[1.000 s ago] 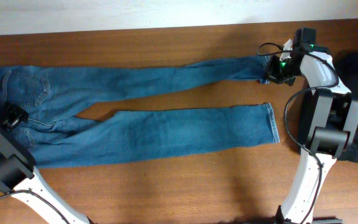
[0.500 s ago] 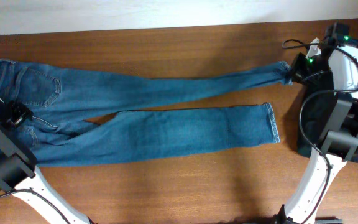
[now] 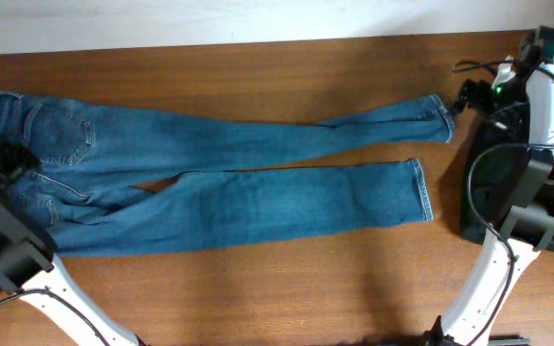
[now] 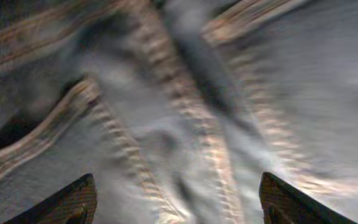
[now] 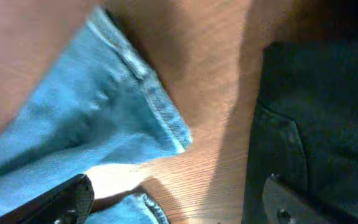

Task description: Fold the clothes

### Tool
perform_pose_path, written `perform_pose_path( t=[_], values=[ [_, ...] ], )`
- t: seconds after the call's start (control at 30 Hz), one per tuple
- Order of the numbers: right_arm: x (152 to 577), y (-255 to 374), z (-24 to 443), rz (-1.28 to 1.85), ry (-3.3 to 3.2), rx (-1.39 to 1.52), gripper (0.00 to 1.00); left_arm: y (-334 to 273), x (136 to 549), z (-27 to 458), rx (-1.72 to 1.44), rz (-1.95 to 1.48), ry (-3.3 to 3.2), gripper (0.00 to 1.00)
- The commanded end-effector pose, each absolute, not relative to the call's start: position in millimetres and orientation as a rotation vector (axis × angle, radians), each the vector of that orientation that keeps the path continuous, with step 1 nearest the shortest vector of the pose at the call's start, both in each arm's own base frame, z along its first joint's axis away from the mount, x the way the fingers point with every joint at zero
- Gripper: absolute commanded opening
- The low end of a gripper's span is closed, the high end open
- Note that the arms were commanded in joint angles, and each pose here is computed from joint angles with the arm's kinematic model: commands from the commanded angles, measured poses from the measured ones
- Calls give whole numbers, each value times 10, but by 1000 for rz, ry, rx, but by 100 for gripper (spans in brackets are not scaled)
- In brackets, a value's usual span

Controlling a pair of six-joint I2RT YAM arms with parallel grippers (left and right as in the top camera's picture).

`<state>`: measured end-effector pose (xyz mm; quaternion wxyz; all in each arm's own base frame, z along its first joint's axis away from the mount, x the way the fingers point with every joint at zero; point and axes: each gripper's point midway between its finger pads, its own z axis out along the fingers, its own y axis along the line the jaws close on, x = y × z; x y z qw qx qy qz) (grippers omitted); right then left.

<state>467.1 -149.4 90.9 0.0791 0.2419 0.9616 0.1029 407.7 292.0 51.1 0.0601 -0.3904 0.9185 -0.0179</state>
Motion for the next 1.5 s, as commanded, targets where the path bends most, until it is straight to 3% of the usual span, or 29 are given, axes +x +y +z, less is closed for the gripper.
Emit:
perform_pose_path(
  t=[0.0,0.03,0.1,0.27,0.3,0.4,0.5,0.83,0.93,1.23,1.33,1.47],
  values=[
    [4906,-1074,1389,470,2774,552,70,2571,4573,1093,-897,-344,2658,75],
    [4982,-845,1370,493,2781,486,45,2397,4677,1113,-846,-384,2663,68],
    [5049,-554,1274,485,2812,402,31,2162,4751,1056,-773,-400,2708,56],
    [5103,23,935,305,2922,270,21,1461,4976,1010,-551,-427,2793,28],
    [5130,110,849,272,2931,278,18,1274,5045,1000,-493,-418,2807,19],
    [5197,216,699,275,2934,253,12,1096,5107,936,-431,-361,2836,11],
    [5239,211,507,275,2945,323,5,765,5067,792,-373,-390,2914,10],
    [5155,214,228,274,3010,414,4,102,4811,339,-285,-454,3137,11],
    [5017,217,218,269,3066,433,4,-69,4786,160,-240,-458,3181,18],
    [5032,216,210,269,3060,432,5,-234,4688,-353,-214,-470,3279,20],
    [5076,215,171,271,3041,449,5,-235,4672,-397,-217,-471,3289,28],
    [5066,214,1,271,3039,477,5,-235,4671,-401,-217,-471,3290,29]
  ],
)
